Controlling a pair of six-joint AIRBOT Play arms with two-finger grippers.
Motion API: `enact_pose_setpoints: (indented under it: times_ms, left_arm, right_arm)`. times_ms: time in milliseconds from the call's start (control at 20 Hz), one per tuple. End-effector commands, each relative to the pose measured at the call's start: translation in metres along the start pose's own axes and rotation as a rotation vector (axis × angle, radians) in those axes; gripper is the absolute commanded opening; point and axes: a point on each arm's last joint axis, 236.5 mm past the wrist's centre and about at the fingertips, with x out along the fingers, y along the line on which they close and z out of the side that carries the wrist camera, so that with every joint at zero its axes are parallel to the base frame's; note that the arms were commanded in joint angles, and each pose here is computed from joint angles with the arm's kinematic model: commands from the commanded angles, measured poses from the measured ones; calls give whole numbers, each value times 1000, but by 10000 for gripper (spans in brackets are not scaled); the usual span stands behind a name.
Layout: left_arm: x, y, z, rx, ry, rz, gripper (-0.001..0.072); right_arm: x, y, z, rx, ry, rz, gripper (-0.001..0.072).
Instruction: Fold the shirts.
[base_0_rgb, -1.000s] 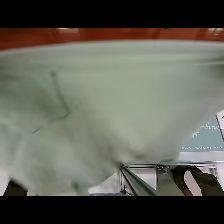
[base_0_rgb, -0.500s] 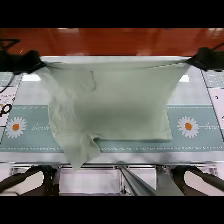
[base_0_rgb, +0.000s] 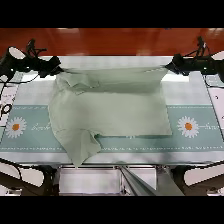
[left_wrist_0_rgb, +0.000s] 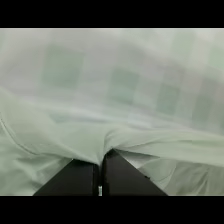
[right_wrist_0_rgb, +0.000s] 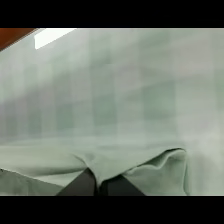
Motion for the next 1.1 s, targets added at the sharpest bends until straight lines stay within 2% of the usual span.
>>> enact_pose_setpoints:
  times_ms: [0,150,350,800,850,900,950,1050]
  left_arm:
    - [0,5,-16,-19,87,-2,19]
    - [-23,7,-33,43,169,-7,19]
    - [-45,17,-62,115,294,40,19]
    - [-23,48,-155,34,555,72,20]
    - [-22,50,-160,28,567,75,58]
    - [-25,52,-163,28,586,79,240]
    - [-31,53,-167,28,615,87,502]
    - [-53,63,-166,37,655,141,507]
  right_arm:
    - [6,-1,-15,-5,88,23,31]
    - [-12,11,-43,-88,221,47,31]
    - [-22,-18,-72,-114,344,-76,31]
    - [-11,-48,-120,-25,450,-116,32]
    - [-10,-46,-120,6,449,-114,83]
    - [-12,-46,-122,46,459,-121,266]
    - [-15,-43,-127,55,484,-114,411]
    - [-37,-43,-129,62,507,-114,410]
